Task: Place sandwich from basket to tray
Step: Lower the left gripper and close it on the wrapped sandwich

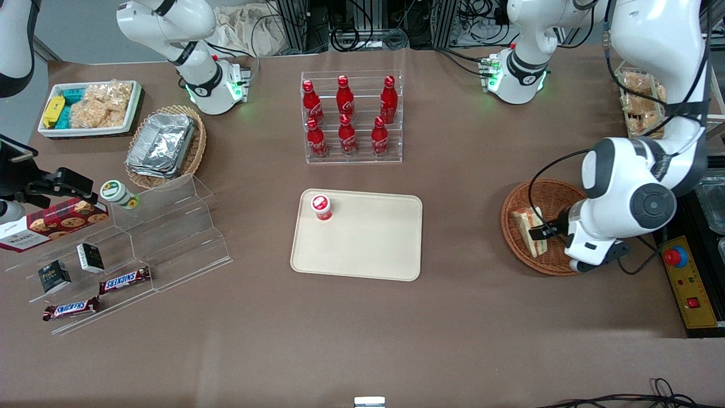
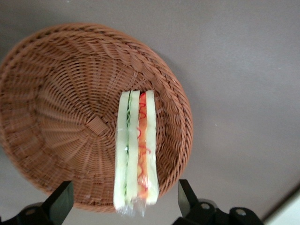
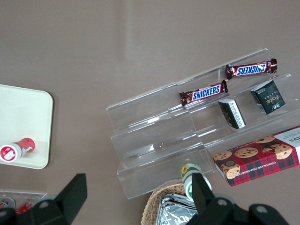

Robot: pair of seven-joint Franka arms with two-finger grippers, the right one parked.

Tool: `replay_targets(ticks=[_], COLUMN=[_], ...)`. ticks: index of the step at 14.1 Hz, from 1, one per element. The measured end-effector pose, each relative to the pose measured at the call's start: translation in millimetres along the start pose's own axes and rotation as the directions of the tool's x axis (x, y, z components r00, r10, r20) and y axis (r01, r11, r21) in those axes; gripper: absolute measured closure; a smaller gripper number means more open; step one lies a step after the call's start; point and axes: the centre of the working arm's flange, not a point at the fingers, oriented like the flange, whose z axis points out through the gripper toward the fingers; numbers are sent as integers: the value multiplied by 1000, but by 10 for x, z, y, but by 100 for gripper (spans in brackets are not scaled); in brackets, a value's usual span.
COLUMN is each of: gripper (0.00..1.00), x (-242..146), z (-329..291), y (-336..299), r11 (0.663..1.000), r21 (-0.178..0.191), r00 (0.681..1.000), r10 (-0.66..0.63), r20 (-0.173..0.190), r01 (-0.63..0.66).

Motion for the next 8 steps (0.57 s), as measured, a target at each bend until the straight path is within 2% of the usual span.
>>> replay_targets(ticks=[3,8], gripper=[0,0], x=[-67,-150], z=[370,775], y=[1,118], r11=[1000,1000], r21=[-5,14], r00=[1000,1000], r10=[-10,15], r20=[-10,0], r01=[10,-15])
